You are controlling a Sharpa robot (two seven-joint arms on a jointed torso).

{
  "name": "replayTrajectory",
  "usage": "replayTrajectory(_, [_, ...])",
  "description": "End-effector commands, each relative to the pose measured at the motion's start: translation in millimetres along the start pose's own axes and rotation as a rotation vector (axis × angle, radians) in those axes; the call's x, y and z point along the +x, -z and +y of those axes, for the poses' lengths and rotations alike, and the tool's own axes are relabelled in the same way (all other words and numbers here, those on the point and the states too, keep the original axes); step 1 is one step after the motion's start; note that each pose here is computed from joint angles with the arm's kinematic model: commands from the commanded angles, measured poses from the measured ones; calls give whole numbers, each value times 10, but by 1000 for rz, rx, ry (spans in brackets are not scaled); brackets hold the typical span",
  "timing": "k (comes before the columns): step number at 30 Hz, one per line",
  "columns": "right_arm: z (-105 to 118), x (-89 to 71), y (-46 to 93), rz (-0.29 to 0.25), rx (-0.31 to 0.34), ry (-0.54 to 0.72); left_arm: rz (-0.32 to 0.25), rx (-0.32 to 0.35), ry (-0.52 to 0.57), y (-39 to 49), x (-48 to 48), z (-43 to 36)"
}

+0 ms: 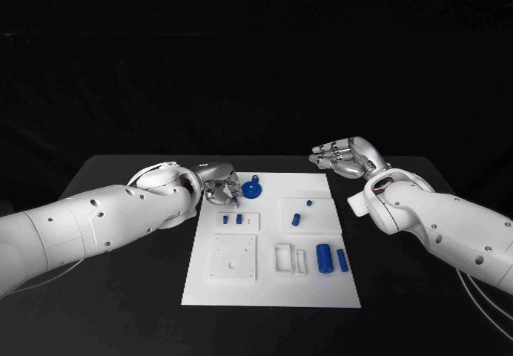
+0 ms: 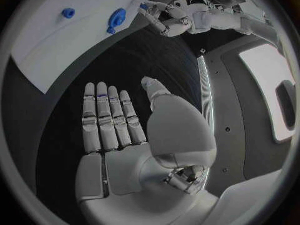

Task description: Assemble the parts on the task board

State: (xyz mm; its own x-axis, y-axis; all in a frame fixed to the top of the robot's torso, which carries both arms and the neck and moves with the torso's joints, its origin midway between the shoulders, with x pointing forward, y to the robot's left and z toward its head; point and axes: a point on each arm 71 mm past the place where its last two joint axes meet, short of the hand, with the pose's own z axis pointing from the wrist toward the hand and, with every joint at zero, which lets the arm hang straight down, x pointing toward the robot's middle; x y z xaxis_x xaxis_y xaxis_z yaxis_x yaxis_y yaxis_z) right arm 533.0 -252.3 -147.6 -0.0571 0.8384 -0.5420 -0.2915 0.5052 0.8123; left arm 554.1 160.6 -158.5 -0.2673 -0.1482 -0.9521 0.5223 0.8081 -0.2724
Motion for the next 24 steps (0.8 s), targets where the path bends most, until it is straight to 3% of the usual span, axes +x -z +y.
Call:
replayTrajectory(1, [13, 11, 1, 13, -14, -3, 28, 0, 6, -7, 19, -6])
replayTrajectory(24, [15, 17, -1, 14, -14, -4, 46, 8, 7, -23, 56, -34])
